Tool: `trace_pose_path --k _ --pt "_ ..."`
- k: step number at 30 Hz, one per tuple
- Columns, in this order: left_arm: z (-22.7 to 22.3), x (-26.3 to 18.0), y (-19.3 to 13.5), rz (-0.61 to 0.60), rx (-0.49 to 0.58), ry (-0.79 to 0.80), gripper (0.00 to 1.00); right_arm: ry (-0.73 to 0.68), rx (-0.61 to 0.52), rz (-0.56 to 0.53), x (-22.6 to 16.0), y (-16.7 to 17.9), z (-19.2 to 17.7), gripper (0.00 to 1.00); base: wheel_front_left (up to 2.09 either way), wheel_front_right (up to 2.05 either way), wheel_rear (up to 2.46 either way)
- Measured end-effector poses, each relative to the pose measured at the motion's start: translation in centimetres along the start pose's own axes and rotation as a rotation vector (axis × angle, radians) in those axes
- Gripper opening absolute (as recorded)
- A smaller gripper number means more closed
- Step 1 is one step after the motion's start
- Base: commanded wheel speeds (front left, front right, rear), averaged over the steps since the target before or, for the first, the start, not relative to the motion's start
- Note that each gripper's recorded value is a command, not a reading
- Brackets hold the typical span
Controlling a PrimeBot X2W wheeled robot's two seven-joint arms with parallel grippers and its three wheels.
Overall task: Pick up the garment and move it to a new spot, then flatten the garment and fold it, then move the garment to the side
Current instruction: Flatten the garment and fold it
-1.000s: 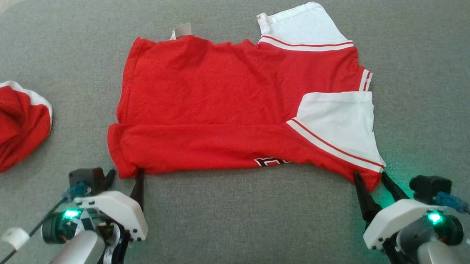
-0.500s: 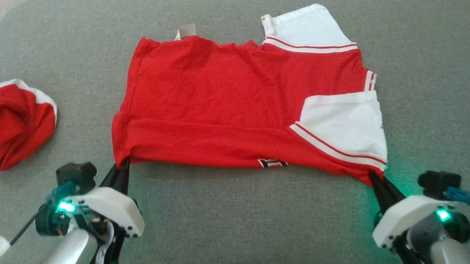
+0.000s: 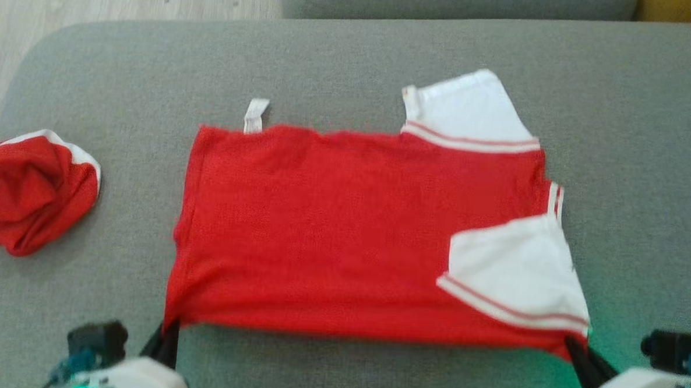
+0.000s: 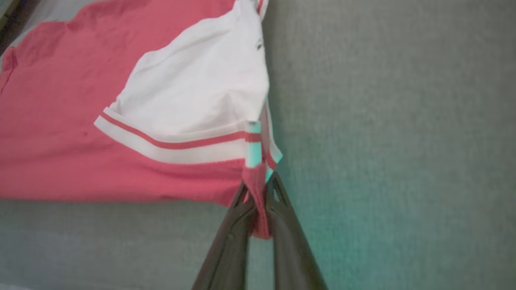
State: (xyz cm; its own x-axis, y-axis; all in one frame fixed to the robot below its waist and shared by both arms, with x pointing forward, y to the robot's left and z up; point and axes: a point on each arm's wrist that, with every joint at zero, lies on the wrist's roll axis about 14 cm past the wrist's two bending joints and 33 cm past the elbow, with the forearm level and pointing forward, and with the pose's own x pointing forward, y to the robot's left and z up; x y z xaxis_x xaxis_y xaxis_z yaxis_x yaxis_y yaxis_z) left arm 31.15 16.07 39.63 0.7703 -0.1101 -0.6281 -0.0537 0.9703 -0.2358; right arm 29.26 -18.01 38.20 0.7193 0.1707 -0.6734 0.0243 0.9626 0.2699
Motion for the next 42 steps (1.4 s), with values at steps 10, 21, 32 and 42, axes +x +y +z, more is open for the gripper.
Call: trace_pose_path --k 10,21,32,42 --pt "-5.7 -1.6 1.4 0.063 -0.079 0.127 1.0 0.05 0.012 -0.043 -1.4 -1.3 -2.3 1.0 0.0 0.0 0.0" --pt "4.0 0.4 0.3 0.064 0.073 -0.323 1.0 -0.372 -0.094 -0.038 -1.2 -0.1 8.0 1.0 0.0 0.0 0.0" --pt "10.3 0.6 -3.0 -0.006 0.217 -0.499 1.0 -0.596 -0.174 0.031 -3.7 3.7 14.2 1.0 0.0 0.0 0.0" --pt "9.6 1.7 -2.6 0.014 0.223 -0.433 1.0 -0.59 -0.168 0.045 -3.3 4.3 14.2 1.0 0.0 0.0 0.0"
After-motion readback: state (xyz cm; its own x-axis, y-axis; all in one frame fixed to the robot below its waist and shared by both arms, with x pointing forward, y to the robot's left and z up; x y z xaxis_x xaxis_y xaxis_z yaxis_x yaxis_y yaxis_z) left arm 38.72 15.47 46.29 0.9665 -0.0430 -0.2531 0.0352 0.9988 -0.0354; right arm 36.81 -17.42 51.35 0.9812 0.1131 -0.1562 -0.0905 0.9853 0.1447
